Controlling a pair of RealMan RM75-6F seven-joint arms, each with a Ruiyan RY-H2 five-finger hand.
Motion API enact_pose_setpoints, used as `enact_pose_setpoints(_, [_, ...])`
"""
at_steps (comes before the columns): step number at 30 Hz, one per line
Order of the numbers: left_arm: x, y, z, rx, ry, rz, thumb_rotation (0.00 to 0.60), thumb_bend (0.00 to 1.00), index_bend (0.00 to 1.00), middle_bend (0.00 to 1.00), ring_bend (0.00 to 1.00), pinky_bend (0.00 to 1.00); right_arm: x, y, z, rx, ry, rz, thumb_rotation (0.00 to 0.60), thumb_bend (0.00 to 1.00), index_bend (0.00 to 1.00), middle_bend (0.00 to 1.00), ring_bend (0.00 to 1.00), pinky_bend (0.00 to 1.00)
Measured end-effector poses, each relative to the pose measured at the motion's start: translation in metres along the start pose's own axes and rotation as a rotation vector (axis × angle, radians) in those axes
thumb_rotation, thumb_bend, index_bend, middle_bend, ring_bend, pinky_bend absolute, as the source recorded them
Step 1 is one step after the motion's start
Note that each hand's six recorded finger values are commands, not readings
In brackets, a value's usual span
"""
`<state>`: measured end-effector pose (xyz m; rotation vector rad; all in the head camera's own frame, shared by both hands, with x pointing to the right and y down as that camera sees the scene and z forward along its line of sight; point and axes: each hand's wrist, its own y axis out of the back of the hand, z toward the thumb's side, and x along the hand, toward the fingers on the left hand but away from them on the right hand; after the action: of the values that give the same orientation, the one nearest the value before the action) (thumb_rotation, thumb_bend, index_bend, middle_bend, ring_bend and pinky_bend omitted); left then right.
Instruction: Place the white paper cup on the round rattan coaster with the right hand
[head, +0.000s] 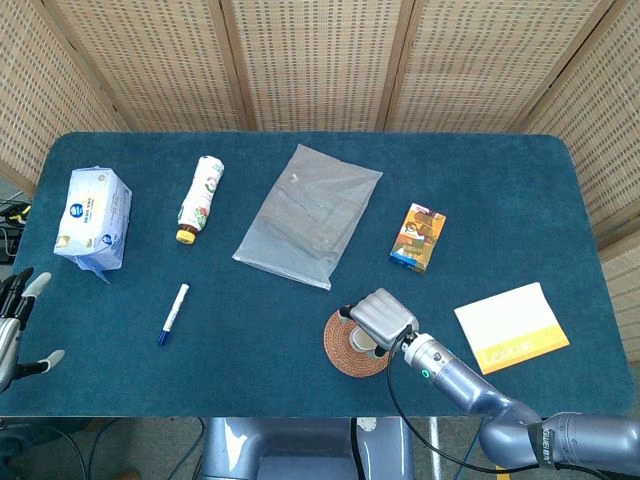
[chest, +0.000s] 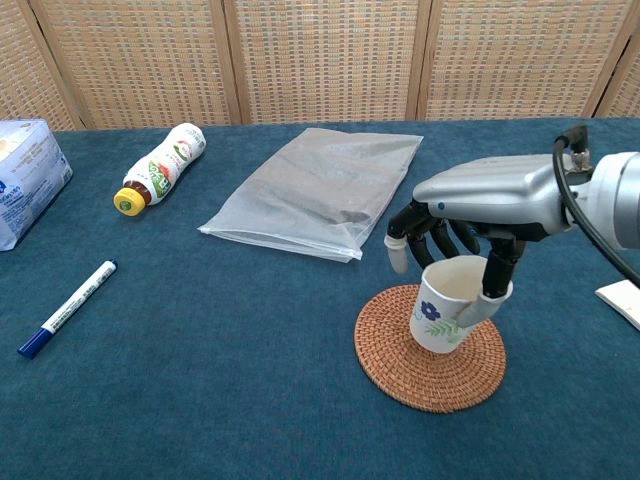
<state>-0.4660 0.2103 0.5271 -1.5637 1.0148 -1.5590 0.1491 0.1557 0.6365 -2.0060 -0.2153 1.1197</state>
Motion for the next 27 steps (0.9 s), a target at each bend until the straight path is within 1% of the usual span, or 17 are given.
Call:
enact_pose_setpoints(8, [0.0,0.0,-0.001,-0.007,0.001,-0.003,0.6,0.05,0.0,0.0,0.0,0.0,0.0,-0.002,0.002,0.016,-0.017,0.022,0.6,0.12,0.37,0.49,0.51,0.54])
enact_pose_setpoints(11, [0.0,0.0,0.0,-0.007,0.0,-0.004,0.6,0.05,0.0,0.0,0.0,0.0,0.0,-0.003,0.004,0.02,-0.018,0.031,0.6,0.12,0.36,0.47,0.5,0.54])
enact_pose_setpoints(12, [0.0,0.0,0.0,-0.006,-0.001,-0.004,0.6,0.05,0.0,0.0,0.0,0.0,0.0,-0.003,0.004,0.023,-0.019,0.033,0.6,0.11,0.33,0.44,0.47,0.53])
enact_pose_setpoints(14, [-0.001,0.0,0.0,-0.005,-0.002,-0.004,0.6,0.05,0.0,0.0,0.0,0.0,-0.001,-0.004,0.006,0.029,-0.02,0.036,0.6,0.09,0.25,0.34,0.36,0.47])
enact_pose_setpoints(16, [-0.001,0.001,0.0,-0.006,-0.001,-0.002,0.6,0.05,0.0,0.0,0.0,0.0,-0.001,-0.005,0.008,0.032,-0.021,0.043,0.6,0.04,0.14,0.21,0.2,0.33])
enact_pose_setpoints(18, [-0.001,0.001,-0.001,-0.009,0.0,-0.001,0.6,0.05,0.0,0.0,0.0,0.0,0.0,-0.007,0.01,0.03,-0.02,0.052,0.6,0.02,0.11,0.15,0.14,0.26])
enact_pose_setpoints(20, [-0.001,0.001,-0.001,-0.011,0.002,-0.001,0.6,0.05,0.0,0.0,0.0,0.0,0.0,-0.007,0.011,0.034,-0.021,0.06,0.6,0.01,0.1,0.13,0.13,0.25])
enact_pose_setpoints(27, [-0.001,0.002,-0.002,-0.011,0.0,-0.001,0.6,0.05,0.0,0.0,0.0,0.0,0.006,-0.003,0.016,0.047,-0.018,0.054,0.6,0.02,0.09,0.11,0.12,0.25])
